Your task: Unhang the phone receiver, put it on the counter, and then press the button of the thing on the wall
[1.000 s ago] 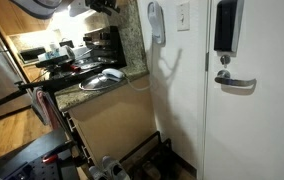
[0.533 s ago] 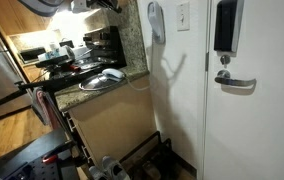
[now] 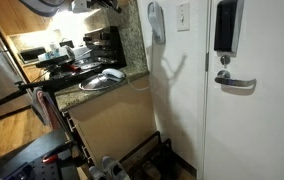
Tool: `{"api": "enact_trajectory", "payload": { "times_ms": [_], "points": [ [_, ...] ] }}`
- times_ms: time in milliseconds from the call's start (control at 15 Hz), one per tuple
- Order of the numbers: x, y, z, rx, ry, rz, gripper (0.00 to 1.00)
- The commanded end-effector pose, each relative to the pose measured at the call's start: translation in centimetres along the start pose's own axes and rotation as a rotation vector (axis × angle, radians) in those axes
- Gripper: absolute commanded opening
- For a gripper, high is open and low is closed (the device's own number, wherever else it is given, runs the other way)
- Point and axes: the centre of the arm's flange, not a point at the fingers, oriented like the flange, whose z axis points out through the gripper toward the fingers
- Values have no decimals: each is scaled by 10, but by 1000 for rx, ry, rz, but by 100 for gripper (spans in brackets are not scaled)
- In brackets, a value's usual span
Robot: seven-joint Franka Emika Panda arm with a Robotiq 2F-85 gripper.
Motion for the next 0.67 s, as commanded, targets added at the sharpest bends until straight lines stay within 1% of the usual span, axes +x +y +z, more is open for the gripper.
{"api": "enact_trajectory", "payload": {
  "times_ms": [0,333,600],
  "points": [
    [12,6,7,11,-16,16,0],
    [39,16,11,1,-6,48,0],
    [62,18,20,0,-19,72,0]
  ]
}}
